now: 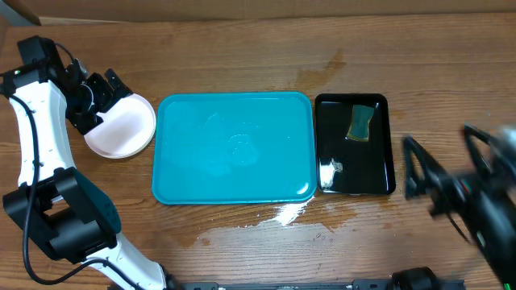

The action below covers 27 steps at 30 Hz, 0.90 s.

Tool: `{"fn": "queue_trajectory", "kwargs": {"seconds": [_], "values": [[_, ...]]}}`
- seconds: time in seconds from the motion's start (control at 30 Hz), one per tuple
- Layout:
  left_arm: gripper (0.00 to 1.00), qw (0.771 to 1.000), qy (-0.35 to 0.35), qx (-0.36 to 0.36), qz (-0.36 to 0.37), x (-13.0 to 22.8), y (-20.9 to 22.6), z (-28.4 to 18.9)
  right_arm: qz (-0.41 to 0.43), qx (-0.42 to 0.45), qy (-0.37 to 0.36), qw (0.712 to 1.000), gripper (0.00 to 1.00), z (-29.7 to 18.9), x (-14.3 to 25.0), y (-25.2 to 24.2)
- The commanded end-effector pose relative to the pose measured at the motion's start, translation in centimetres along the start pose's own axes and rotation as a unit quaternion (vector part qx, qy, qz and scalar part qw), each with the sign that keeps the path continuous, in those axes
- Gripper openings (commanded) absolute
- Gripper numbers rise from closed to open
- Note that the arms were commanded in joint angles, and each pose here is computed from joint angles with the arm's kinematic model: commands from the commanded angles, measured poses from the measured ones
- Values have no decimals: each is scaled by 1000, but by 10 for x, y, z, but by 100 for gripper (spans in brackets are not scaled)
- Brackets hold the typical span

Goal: Clean dirty plates on tray and stack at the side

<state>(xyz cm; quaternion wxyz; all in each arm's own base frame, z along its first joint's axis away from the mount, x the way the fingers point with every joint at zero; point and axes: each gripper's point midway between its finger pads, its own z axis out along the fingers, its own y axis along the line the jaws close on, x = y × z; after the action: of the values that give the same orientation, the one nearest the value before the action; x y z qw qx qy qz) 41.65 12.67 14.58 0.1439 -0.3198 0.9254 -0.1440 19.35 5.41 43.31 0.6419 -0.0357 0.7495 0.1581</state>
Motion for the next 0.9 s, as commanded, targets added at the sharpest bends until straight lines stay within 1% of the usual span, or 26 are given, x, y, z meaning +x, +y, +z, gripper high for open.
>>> {"fn": "queue_trajectory", "kwargs": {"seconds": [0.0,0.13,0.2,0.33,0.43,0.6,0.87], "values": [[100,1000,-21,3,5,-7,-5,-14,-52,19,-66,996,100,-22,5,-8],[100,1000,-21,3,5,-7,-5,-14,-71,32,-179,981,100,-36,19,-18],[100,1000,-22,3,5,-8,-5,-14,-75,36,-216,973,100,-31,31,-24],[100,1000,-21,3,5,-7,-5,-14,-49,31,-272,961,100,-11,55,-38],[100,1000,-22,3,5,-8,-5,-14,-28,21,-300,953,100,1,74,-45],[100,1000,-22,3,5,-8,-5,-14,-16,15,-309,951,100,17,101,-54],[100,1000,-22,3,5,-8,-5,-14,-5,33,-252,967,100,45,152,-72]]}}
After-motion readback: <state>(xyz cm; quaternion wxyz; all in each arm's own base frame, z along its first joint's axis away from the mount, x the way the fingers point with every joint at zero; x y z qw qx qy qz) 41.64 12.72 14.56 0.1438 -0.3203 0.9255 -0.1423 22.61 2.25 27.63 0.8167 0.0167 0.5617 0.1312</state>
